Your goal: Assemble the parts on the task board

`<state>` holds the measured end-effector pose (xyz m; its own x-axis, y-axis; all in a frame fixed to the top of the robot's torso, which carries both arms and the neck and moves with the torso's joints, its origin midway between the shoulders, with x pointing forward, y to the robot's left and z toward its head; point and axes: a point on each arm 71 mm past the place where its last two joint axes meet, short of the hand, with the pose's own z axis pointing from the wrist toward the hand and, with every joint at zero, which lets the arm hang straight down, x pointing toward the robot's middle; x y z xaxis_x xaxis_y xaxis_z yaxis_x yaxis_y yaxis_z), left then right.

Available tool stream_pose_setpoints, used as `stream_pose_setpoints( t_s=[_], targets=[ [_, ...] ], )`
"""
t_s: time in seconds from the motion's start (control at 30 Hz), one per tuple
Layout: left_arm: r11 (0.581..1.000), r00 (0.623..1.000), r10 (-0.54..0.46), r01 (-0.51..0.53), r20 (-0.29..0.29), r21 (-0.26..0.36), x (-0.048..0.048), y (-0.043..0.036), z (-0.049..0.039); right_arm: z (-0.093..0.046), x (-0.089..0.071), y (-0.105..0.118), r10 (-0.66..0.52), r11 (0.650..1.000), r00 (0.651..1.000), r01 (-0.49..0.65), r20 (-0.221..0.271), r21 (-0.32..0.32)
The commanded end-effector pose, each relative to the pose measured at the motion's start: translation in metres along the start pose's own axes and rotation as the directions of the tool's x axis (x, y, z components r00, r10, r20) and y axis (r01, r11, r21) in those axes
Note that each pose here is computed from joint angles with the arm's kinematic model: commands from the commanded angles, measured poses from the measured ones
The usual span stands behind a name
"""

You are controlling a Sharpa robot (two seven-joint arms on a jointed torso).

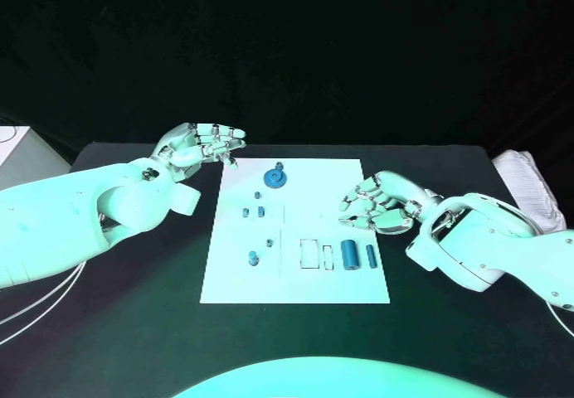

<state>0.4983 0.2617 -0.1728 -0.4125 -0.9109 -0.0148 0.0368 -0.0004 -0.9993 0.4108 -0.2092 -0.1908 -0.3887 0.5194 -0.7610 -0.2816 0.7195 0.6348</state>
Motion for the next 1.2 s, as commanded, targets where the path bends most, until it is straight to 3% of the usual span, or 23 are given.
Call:
stream_pose_setpoints(
  t_s=[0.03,0.23,0.53,1.2],
  targets=[
    [1.000,1.000,-0.020,0.020,-0.020,0.008,0.0038,-0.0003,-0.0019,-0.009,0.005,-0.013,0.031,0.992,0.996,-0.020,-0.089,0.122],
    [1.000,0.999,-0.027,0.027,-0.027,0.004,0.0068,0.0012,-0.0052,-0.024,0.013,-0.025,-0.022,0.978,0.994,0.045,-0.111,0.205],
    [0.999,0.999,-0.033,0.033,-0.035,0.004,0.0097,0.0016,-0.0074,-0.030,0.027,-0.033,-0.079,0.955,0.990,0.109,-0.119,0.277],
    [0.999,0.999,-0.038,0.038,-0.039,0.003,0.0103,0.0015,-0.0088,-0.014,0.051,-0.032,-0.162,0.942,0.977,0.195,-0.138,0.275]
  ],
)
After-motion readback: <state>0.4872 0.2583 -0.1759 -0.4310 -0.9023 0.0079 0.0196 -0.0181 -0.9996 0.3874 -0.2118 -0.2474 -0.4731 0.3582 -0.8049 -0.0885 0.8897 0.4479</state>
